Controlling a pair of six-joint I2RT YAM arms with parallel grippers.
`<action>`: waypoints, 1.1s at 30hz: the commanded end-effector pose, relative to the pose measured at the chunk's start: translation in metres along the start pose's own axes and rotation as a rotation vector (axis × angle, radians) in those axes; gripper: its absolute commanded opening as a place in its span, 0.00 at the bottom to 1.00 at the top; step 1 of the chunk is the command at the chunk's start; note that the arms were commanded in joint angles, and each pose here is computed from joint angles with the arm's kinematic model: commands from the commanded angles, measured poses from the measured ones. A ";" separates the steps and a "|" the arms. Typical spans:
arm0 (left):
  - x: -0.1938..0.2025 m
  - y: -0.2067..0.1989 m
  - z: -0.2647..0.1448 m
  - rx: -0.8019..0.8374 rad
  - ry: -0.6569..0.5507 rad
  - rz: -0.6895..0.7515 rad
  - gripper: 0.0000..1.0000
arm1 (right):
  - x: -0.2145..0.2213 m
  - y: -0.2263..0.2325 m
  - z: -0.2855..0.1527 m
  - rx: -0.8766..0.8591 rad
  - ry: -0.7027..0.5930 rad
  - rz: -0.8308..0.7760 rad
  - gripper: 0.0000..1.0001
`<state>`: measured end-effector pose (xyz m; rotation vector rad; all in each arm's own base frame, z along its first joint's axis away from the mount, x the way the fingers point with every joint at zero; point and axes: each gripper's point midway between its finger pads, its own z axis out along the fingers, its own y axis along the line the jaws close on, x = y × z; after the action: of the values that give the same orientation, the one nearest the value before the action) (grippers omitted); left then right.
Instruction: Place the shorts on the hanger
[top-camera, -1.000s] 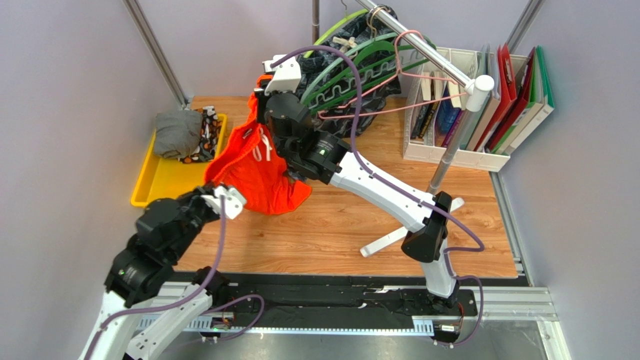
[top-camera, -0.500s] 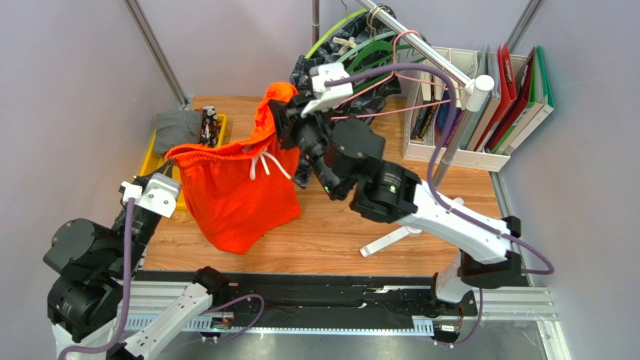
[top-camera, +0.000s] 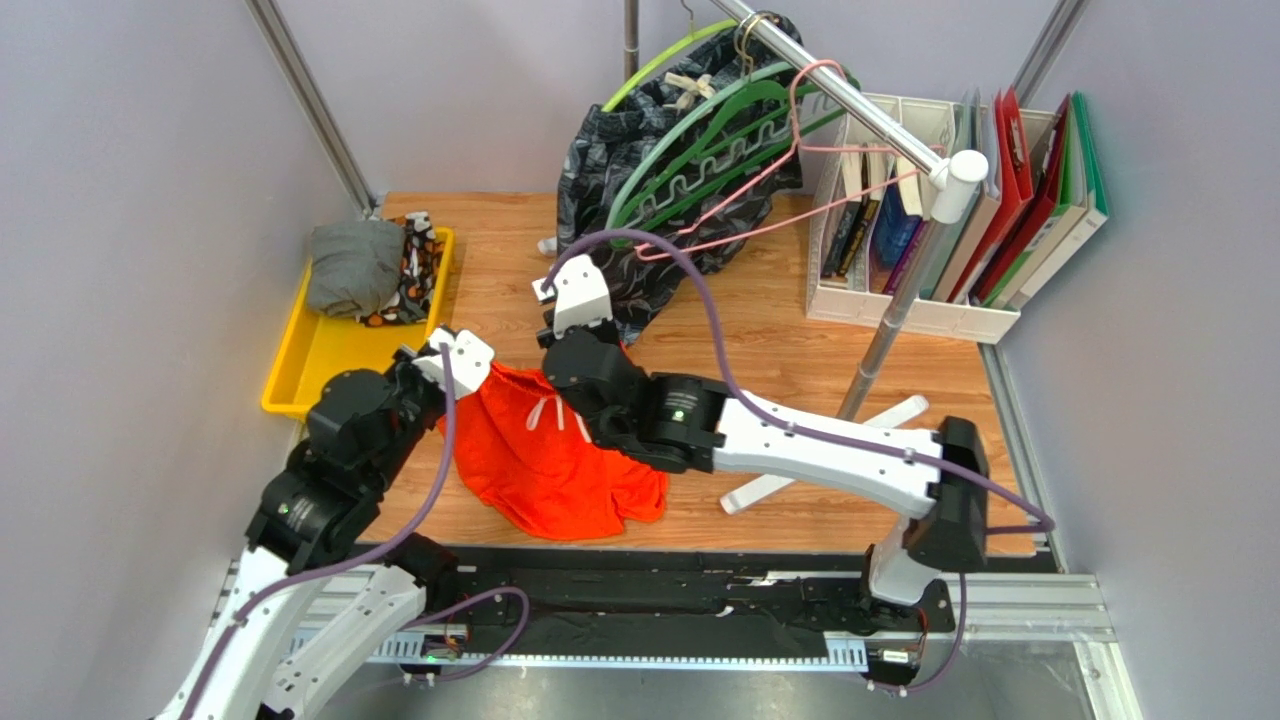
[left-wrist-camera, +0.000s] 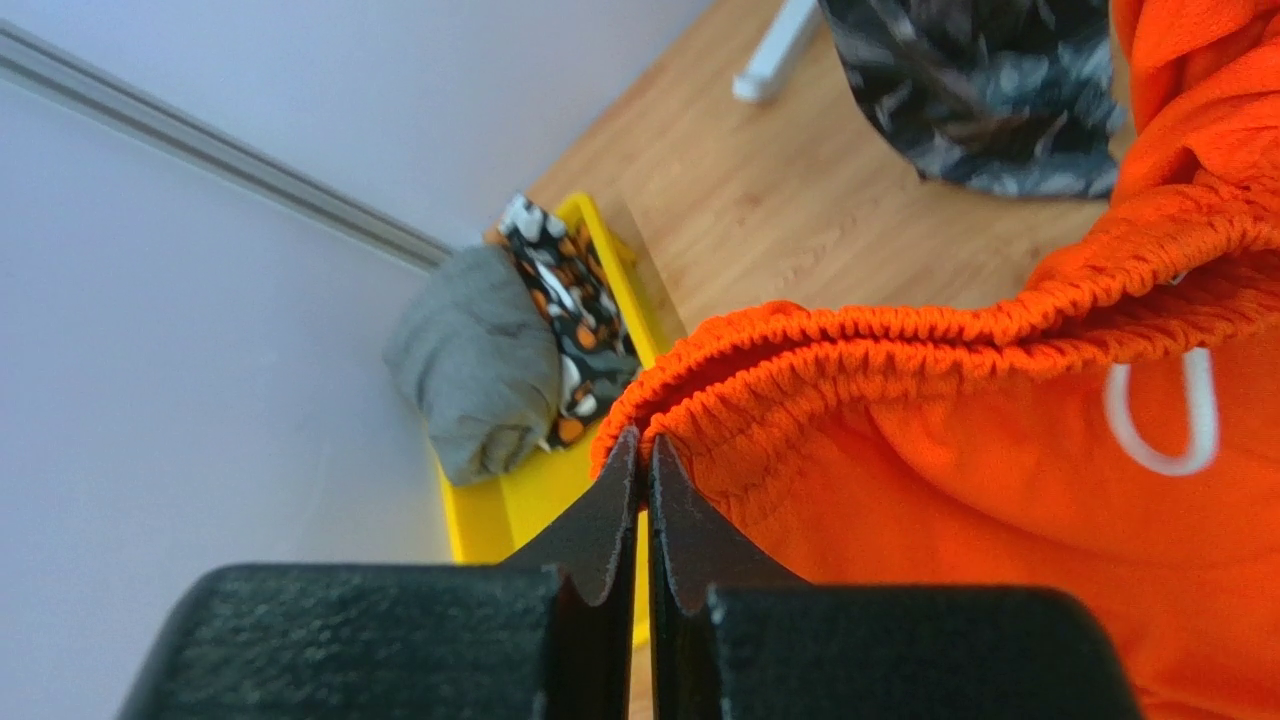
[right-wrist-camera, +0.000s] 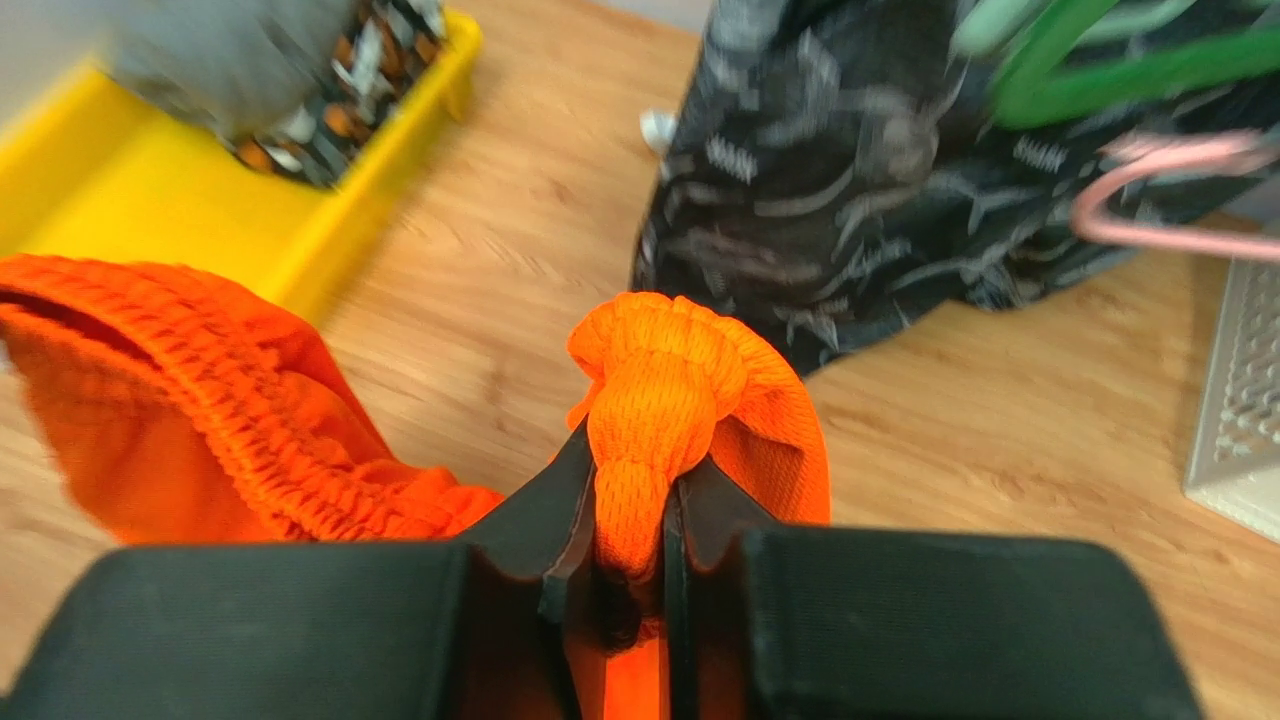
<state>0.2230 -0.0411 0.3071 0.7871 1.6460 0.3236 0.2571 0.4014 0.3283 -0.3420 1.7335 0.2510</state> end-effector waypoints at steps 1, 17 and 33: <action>0.018 -0.020 0.022 0.038 0.005 -0.075 0.00 | 0.041 -0.031 0.023 0.143 0.121 0.064 0.16; 0.121 -0.110 0.052 0.409 0.356 -0.109 0.00 | 0.081 0.015 -0.026 -0.387 0.388 0.041 0.94; 0.061 -0.065 0.079 0.434 0.258 -0.322 0.63 | 0.007 -0.050 -0.154 -0.796 0.049 -0.280 0.94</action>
<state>0.2674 -0.0367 0.1393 0.8345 2.2905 0.0197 0.1469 0.3323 0.3341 -1.0886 1.6929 0.7573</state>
